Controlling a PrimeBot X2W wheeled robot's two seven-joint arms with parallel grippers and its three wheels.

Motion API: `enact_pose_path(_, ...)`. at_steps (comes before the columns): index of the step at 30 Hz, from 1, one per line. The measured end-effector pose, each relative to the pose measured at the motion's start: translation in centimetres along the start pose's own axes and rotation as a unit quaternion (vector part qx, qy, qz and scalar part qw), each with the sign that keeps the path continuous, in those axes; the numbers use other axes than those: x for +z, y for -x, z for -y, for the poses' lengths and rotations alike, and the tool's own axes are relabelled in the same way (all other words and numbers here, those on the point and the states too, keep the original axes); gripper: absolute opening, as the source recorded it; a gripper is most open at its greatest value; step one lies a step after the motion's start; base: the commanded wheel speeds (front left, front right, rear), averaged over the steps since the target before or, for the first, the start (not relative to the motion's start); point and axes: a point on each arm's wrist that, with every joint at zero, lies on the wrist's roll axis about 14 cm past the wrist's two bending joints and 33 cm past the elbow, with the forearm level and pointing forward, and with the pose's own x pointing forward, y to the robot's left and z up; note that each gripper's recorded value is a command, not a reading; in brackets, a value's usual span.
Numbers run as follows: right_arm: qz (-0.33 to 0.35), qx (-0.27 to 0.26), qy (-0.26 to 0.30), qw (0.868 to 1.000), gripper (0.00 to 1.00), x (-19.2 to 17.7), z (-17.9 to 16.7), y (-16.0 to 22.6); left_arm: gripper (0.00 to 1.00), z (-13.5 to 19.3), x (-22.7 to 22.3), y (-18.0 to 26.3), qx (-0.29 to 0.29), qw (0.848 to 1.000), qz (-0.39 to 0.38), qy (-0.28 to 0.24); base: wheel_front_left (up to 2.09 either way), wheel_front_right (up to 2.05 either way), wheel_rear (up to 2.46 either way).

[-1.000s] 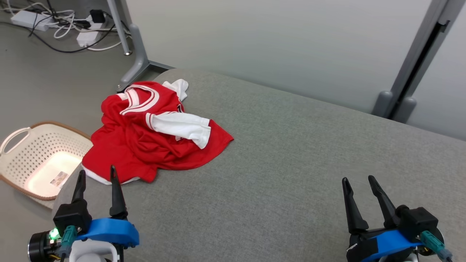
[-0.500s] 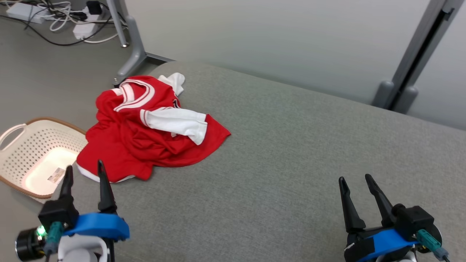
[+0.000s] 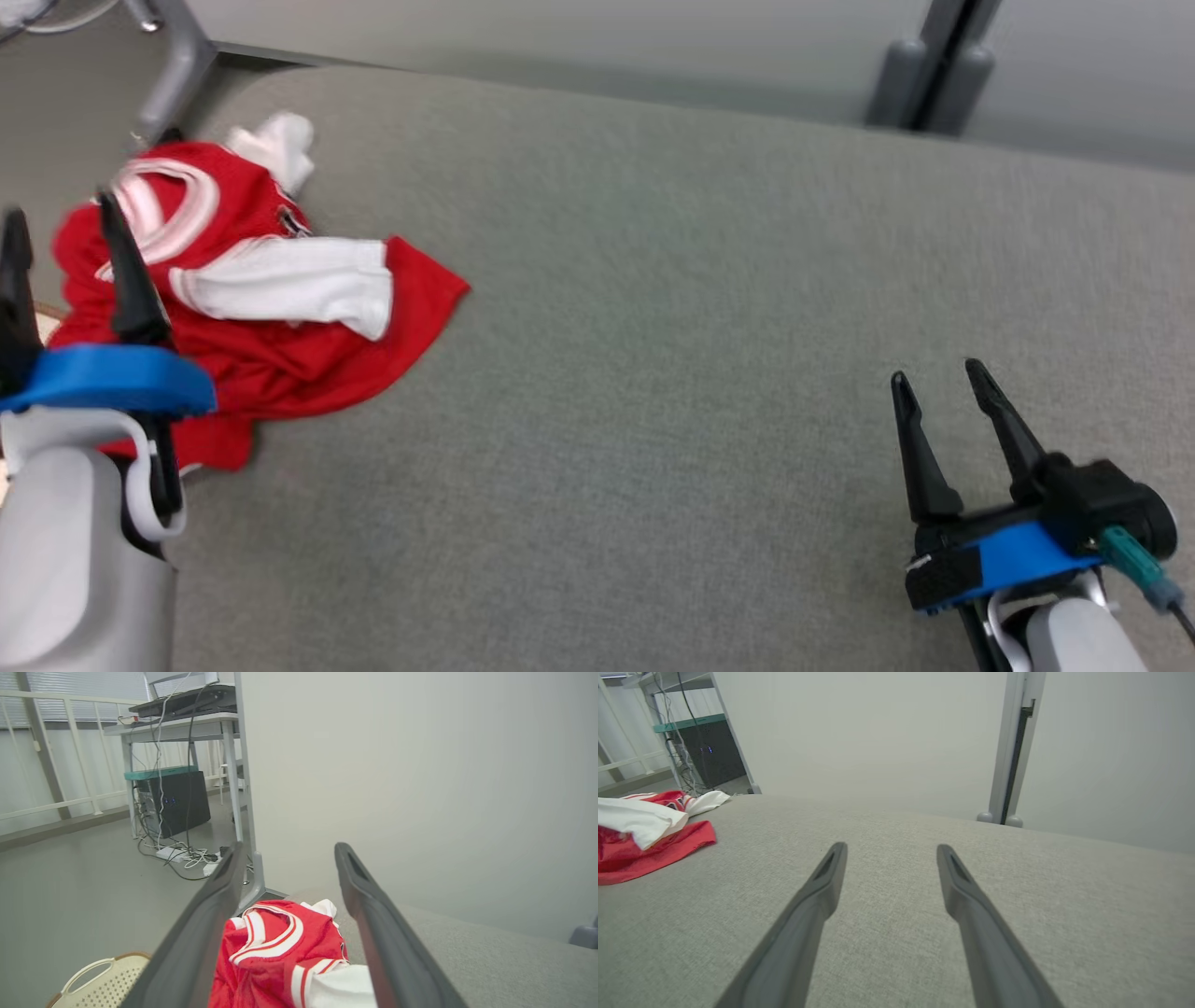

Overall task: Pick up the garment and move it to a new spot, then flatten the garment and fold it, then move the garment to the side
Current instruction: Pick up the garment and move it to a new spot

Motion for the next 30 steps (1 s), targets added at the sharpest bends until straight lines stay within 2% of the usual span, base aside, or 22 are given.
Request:
enact_pose_path(10,-0.019,-0.038,0.017,0.999,1.00,-1.8,4.6,-0.5,1.00,2.4,-5.4,-7.1,-0.018,0.996,-0.087,-0.026,0.00,0.00,0.00)
enact_pose_path(18,-0.036,-0.049,0.017,0.998,1.00,-3.4,6.0,-0.6,1.00,1.2,-12.3,-7.0,0.016,0.978,-0.203,-0.034,0.00,0.00,0.00)
enact_pose_path(23,-0.038,-0.046,0.014,0.998,1.00,-3.7,5.8,-0.7,1.00,-0.2,-16.0,-4.5,0.038,0.958,-0.281,-0.035,0.00,0.00,0.00)
enact_pose_path(30,-0.037,-0.037,0.011,0.999,1.00,-3.6,5.1,-0.9,1.00,-0.4,-19.9,-1.0,0.048,0.921,-0.386,-0.012,0.00,0.00,0.00)
